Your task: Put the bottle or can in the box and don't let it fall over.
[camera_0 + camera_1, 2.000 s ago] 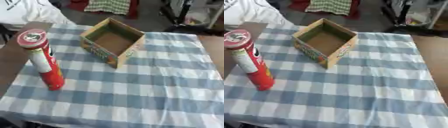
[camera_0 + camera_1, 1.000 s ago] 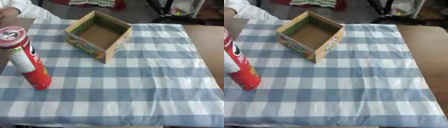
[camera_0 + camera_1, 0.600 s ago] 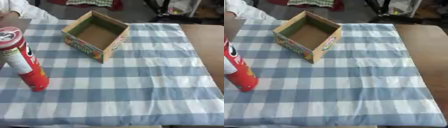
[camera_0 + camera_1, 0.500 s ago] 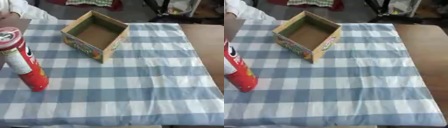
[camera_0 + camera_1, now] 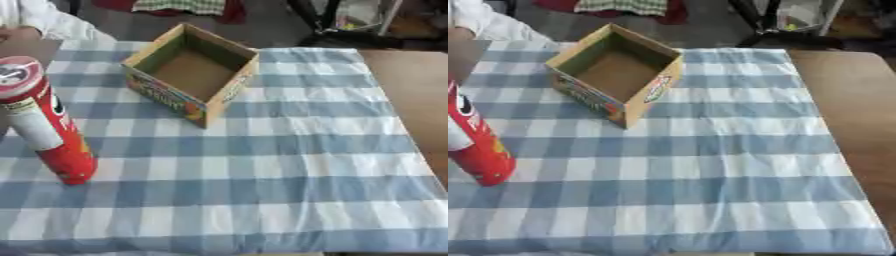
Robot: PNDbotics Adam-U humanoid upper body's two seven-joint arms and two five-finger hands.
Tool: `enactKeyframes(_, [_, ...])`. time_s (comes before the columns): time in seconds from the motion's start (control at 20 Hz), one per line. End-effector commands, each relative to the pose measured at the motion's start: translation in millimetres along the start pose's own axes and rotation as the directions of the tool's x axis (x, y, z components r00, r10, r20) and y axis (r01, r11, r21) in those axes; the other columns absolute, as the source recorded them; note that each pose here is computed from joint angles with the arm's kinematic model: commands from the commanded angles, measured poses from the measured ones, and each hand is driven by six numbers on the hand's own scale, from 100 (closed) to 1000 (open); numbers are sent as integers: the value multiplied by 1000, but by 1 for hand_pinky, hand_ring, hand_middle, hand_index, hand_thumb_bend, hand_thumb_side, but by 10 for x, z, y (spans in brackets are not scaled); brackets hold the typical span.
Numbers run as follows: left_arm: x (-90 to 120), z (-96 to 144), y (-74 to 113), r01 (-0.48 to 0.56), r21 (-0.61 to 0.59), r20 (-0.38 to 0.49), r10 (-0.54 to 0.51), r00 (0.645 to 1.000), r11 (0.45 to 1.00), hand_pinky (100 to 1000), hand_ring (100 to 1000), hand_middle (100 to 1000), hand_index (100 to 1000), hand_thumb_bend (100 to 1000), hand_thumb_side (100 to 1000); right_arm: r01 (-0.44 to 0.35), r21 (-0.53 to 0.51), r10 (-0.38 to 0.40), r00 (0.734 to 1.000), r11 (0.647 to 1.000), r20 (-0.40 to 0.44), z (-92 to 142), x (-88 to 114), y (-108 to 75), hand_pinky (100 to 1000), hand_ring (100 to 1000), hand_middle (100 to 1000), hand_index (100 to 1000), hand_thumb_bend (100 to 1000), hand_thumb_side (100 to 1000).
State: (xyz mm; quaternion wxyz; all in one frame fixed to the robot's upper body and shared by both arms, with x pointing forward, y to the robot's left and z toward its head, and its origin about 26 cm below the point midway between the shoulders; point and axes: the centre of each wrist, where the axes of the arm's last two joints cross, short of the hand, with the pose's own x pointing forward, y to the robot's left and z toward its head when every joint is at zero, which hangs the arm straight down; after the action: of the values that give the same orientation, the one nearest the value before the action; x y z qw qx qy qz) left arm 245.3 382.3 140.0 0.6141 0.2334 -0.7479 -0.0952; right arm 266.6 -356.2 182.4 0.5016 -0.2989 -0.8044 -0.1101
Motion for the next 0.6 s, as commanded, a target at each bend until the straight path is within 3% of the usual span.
enactKeyframes(0.05, [49,-12,50,24,-26,-3,-24,1000,999,1000,1000,986,922,864,173,-7,8,6,1000,1000,30,-37,93,-21,888,1000,874,864,100,665])
enactKeyframes(0.6, [-29,-9,-21,-8,-95,-76,1,997,995,1000,1000,984,923,857,187,-5,12,5,1000,1000,22,-28,87,-11,878,1000,867,860,100,666])
